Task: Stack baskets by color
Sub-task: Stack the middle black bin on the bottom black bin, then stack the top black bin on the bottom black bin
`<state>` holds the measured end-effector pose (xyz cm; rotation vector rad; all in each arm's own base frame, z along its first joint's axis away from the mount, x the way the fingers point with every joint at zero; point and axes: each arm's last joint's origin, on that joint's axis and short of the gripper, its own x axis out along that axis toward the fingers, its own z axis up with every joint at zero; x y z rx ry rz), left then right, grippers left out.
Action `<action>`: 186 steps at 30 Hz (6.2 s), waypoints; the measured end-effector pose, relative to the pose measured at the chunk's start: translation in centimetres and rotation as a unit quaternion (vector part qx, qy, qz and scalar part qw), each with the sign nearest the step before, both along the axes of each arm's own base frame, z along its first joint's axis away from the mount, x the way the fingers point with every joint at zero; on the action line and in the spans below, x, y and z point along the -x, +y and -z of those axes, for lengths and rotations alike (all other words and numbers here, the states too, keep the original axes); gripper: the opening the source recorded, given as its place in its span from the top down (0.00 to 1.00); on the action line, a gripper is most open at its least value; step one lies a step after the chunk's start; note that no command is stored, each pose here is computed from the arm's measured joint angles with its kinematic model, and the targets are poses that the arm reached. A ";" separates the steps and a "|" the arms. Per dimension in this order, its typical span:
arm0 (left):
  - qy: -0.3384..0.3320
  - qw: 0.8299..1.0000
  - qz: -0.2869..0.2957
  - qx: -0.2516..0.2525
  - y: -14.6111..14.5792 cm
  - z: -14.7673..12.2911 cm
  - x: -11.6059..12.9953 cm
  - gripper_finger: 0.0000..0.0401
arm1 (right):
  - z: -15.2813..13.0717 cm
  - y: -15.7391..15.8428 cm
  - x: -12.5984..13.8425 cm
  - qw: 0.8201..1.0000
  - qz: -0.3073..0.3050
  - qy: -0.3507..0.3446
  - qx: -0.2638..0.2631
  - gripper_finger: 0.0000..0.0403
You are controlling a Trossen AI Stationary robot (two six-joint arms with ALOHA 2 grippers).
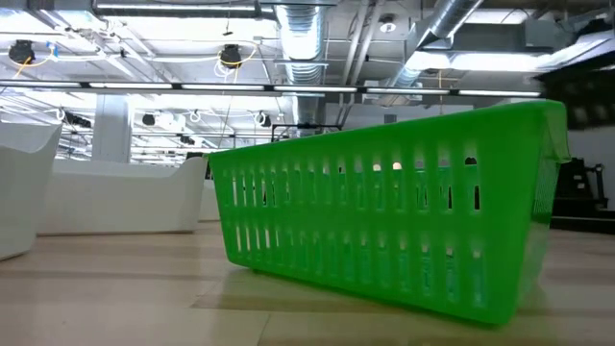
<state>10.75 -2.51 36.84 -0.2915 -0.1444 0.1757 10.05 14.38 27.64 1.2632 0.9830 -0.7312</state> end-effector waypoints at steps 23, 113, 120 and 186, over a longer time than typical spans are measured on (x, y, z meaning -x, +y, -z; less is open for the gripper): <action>-0.001 1.000 -0.009 0.010 0.0 0.0 0.0 0.37 | 0.8 7.5 -2.3 0.994 -0.049 0.101 0.003 0.97; 0.116 0.993 -0.006 0.011 0.0 2.5 0.0 0.37 | 11.4 -24.6 -11.2 0.871 -0.340 0.272 0.227 0.43; 0.116 0.993 -0.014 0.011 0.1 2.5 0.0 0.37 | 11.4 -25.3 -10.9 0.879 -0.324 0.271 0.222 0.77; 0.101 0.991 -0.057 0.060 0.3 2.5 0.1 0.37 | -4.7 11.7 -8.5 0.805 -0.517 0.110 0.270 0.99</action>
